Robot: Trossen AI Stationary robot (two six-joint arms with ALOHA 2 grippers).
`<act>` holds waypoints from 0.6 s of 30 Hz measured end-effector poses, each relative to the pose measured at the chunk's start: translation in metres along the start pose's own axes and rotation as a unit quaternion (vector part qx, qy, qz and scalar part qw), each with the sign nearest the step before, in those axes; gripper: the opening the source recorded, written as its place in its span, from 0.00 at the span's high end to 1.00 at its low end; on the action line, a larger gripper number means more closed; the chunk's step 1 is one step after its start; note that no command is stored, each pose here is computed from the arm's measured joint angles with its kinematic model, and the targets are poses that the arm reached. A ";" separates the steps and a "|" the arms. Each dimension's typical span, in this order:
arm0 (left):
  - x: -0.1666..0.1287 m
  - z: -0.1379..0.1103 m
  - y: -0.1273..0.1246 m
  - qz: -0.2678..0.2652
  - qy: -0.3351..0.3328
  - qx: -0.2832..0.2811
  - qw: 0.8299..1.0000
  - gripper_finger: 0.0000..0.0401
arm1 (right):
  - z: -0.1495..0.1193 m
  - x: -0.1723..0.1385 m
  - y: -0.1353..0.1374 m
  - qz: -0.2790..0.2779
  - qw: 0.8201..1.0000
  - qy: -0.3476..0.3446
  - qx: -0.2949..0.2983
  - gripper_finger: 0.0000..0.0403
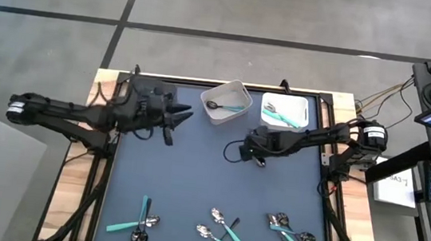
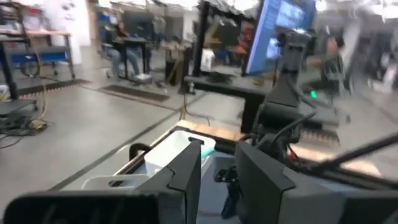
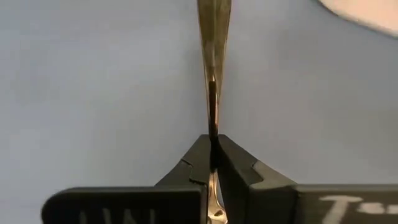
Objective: Sort silverware by color (type)
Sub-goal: Put the black spoon into the black bin
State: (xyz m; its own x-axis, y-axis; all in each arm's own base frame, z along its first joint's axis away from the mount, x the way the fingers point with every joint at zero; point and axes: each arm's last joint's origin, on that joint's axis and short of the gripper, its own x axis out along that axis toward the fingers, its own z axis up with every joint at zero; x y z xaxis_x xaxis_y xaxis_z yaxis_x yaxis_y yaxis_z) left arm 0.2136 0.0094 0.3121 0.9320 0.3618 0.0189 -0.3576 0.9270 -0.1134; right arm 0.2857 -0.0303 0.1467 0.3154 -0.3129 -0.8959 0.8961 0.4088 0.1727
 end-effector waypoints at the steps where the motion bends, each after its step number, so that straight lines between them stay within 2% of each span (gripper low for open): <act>1: -0.002 -0.011 0.002 0.009 -0.008 -0.015 1.000 0.79 | 0.003 -0.001 0.006 0.031 0.999 -0.017 -0.006 0.98; 5: -0.008 -0.047 0.011 0.036 -0.016 -0.088 0.995 0.79 | 0.015 -0.006 0.028 0.137 0.986 -0.087 -0.026 0.98; 9: -0.013 -0.069 0.015 0.045 0.005 -0.118 0.992 0.79 | 0.025 -0.017 0.045 0.219 0.961 -0.157 -0.058 0.98; 13: -0.013 -0.078 0.015 0.040 0.021 -0.121 0.992 0.79 | 0.029 -0.027 0.058 0.268 0.931 -0.222 -0.108 0.98; 18: -0.006 -0.087 0.014 0.046 0.044 -0.111 0.992 0.79 | 0.029 -0.038 0.067 0.297 0.902 -0.277 -0.146 0.98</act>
State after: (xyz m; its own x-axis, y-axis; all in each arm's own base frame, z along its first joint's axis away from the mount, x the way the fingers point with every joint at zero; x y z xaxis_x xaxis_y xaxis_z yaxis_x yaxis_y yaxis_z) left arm 0.2082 0.0112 0.2236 0.9010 0.4250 -0.0866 -0.4287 0.8422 -0.3270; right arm 0.3432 -0.0161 0.2040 0.8928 -0.3116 -0.3253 0.4228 0.8289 0.3663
